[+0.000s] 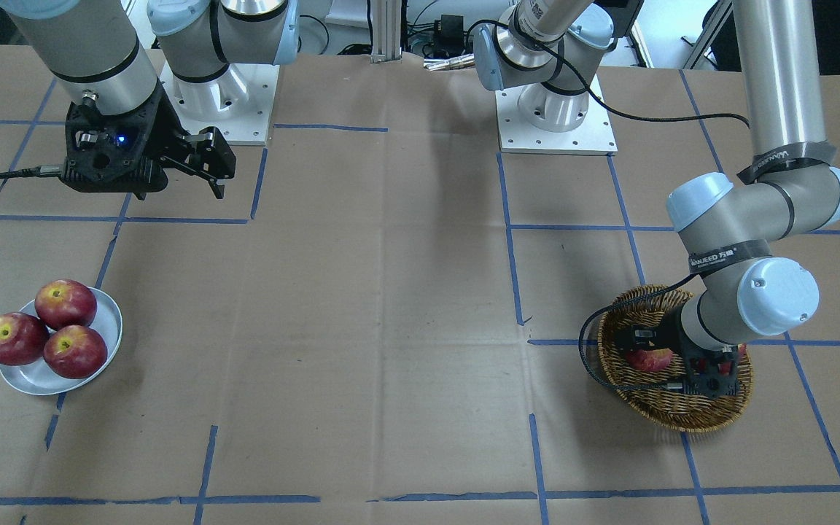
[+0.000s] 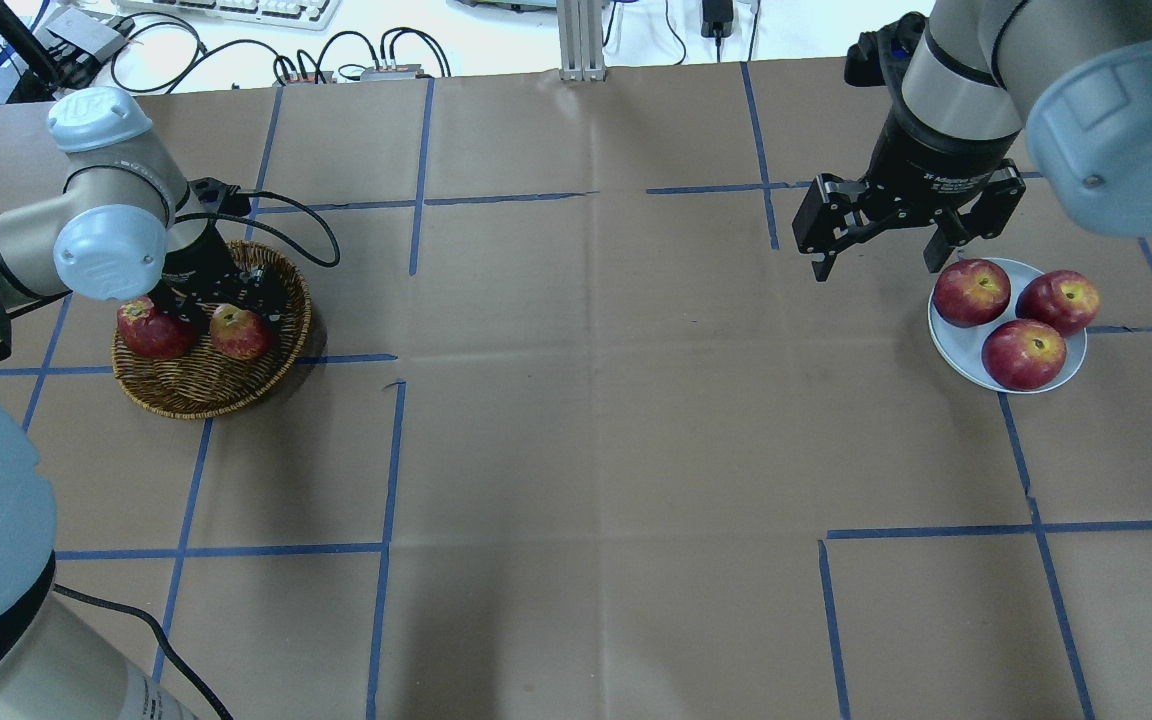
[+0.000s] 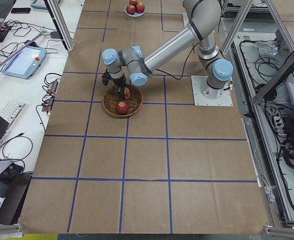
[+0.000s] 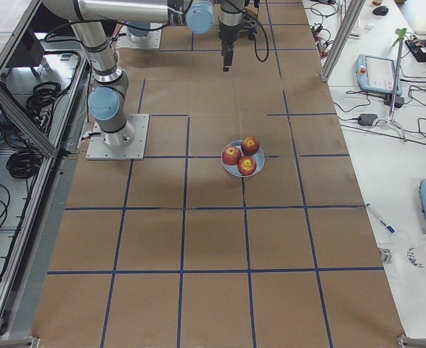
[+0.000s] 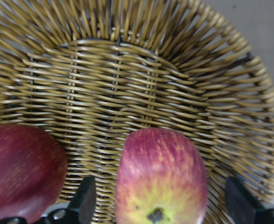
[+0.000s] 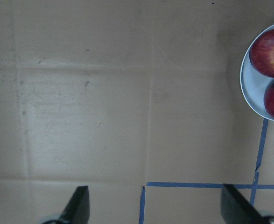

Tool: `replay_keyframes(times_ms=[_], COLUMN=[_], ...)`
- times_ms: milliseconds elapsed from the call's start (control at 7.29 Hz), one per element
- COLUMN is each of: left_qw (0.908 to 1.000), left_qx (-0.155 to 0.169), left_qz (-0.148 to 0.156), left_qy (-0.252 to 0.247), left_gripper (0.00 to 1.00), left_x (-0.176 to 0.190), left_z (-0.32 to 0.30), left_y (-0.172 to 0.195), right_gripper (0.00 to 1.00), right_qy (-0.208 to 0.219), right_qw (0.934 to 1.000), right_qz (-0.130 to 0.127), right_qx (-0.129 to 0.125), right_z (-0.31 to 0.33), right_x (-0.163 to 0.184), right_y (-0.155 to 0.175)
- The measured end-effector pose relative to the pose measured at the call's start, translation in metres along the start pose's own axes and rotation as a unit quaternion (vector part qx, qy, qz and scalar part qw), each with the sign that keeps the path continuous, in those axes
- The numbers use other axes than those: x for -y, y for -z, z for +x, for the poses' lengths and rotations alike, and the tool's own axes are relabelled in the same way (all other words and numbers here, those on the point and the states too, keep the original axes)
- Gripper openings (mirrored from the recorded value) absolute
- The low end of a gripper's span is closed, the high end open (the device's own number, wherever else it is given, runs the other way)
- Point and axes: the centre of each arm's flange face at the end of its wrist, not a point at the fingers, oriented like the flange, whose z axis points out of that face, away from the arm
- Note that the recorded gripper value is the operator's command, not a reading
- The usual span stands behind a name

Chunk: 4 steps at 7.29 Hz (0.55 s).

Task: Transfer apple from basket to plate
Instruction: 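Close the left gripper on the yellow-red apple and lift it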

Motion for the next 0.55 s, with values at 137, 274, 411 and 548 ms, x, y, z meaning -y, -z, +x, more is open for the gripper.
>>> replay_keyframes(times_ms=[137,274,411,548], left_qw=[1.0,1.0,1.0,1.0], left_qx=[-0.001,0.0,0.001,0.004], left_qz=[-0.003,-0.004,-0.002,0.007], left_qy=[0.0,0.001,0.002,0.005], left_gripper=[0.48,0.41,0.39,0.34], left_x=[0.0,0.0,0.001,0.002], left_z=[0.0,0.0,-0.001,-0.002], left_y=[-0.003,-0.004,-0.002,0.008], right_gripper=[1.0,1.0,1.0,1.0], right_qy=[0.0,0.0,0.0,0.0], right_qw=[1.0,1.0,1.0,1.0], right_qz=[0.0,0.0,0.0,0.0], right_qx=[0.0,0.0,0.0,0.0], right_z=[0.0,0.0,0.0,0.0], right_x=[0.0,0.0,0.0,0.0], right_y=[0.0,0.0,0.0,0.0])
